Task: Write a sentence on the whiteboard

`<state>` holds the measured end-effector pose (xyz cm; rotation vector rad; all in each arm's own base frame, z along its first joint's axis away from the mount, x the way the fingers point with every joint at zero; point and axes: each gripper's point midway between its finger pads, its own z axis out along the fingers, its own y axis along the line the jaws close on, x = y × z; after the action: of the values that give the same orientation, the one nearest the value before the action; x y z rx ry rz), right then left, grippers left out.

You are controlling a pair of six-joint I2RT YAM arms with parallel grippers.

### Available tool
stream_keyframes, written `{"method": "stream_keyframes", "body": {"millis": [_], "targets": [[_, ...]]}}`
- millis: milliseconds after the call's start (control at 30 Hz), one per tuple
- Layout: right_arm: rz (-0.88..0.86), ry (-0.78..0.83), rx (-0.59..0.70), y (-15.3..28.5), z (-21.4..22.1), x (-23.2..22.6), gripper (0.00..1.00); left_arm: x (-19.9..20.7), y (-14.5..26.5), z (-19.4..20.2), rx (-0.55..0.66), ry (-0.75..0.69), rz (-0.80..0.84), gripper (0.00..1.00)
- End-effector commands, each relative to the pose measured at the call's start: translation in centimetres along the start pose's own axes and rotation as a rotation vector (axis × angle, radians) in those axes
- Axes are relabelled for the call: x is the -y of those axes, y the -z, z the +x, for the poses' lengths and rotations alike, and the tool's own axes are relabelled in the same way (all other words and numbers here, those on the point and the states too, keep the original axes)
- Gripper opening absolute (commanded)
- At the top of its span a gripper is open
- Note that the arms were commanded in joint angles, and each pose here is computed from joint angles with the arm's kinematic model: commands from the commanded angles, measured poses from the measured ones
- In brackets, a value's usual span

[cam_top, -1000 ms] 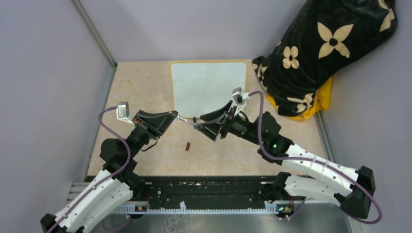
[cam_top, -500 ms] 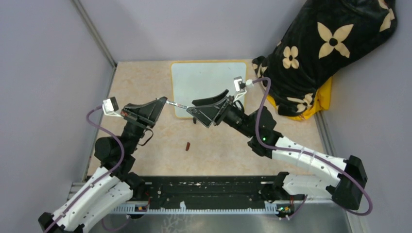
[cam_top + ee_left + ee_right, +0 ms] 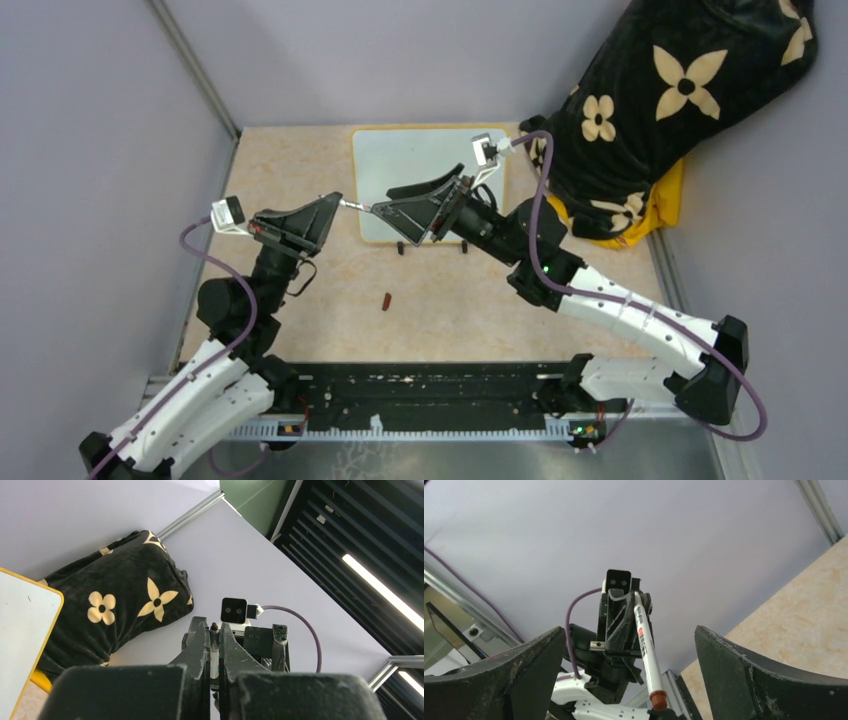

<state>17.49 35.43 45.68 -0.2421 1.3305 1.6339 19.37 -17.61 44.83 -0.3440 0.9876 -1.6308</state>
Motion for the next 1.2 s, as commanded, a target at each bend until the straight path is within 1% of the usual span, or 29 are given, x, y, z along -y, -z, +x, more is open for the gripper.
{"method": "stream_keyframes", "body": {"millis": [0, 200, 300, 367, 433, 500, 567, 633, 700, 833, 900, 1000, 1067, 1167], "targets": [[0.015, 0.023, -0.018, -0.1, -0.5, -0.7, 0.99, 2.6, -0.5, -1.3, 0.048, 0.028, 0.07, 0.0], [0.096, 0.071, 0.015, 1.3, -1.0, 0.7, 0.99, 2.2, -0.3, -2.2, 0.089, 0.004, 0.043, 0.0], [0.232, 0.099, 0.007, 2.1, -1.6, 2.4, 0.99, 2.1, -0.2, -2.8, 0.12, -0.017, 0.029, 0.0], [0.321, 0.099, 0.032, 2.8, -2.4, 3.5, 0.99, 2.2, -0.1, -3.2, 0.136, -0.04, 0.023, 0.0], [0.441, 0.067, 0.09, 3.9, -3.7, 4.9, 0.99, 2.0, 0.0, -3.5, 0.144, -0.058, 0.004, 0.0], [0.539, 0.052, 0.107, 4.7, -4.7, 5.6, 0.99, 1.8, 0.1, -3.6, 0.147, -0.066, -0.007, 0.0], [0.591, 0.082, 0.058, 4.6, -4.8, 5.9, 0.99, 1.6, 0.1, -3.5, 0.144, -0.071, -0.017, 0.0], [0.598, 0.135, -0.048, 4.2, -4.1, 5.7, 0.99, 1.3, 0.2, -3.3, 0.139, -0.071, -0.026, 0.0], [0.567, 0.182, -0.116, 3.5, -3.6, 5.3, 0.99, 0.9, 0.2, -3.1, 0.132, -0.067, -0.034, 0.0], [0.426, 0.26, -0.158, 3.2, -2.6, 4.1, 0.99, 0.4, 0.3, -2.8, 0.121, -0.065, -0.041, 0.0], [0.398, 0.271, -0.144, 3.3, -2.7, 4.0, 0.99, 0.3, 0.4, -2.8, 0.122, -0.07, -0.046, 0.0], [0.426, 0.259, -0.11, 3.4, -3.2, 4.6, 0.99, 0.3, 0.4, -2.9, 0.125, -0.077, -0.049, 0.0], [0.415, 0.231, -0.034, 3.6, -3.8, 4.7, 0.98, 0.3, 0.3, -2.9, 0.127, -0.079, -0.05, 0.0], [0.304, 0.214, 0.128, 4.2, -5.3, 3.3, 0.96, 0.3, 0.1, -2.8, 0.125, -0.078, -0.045, 0.0]]}}
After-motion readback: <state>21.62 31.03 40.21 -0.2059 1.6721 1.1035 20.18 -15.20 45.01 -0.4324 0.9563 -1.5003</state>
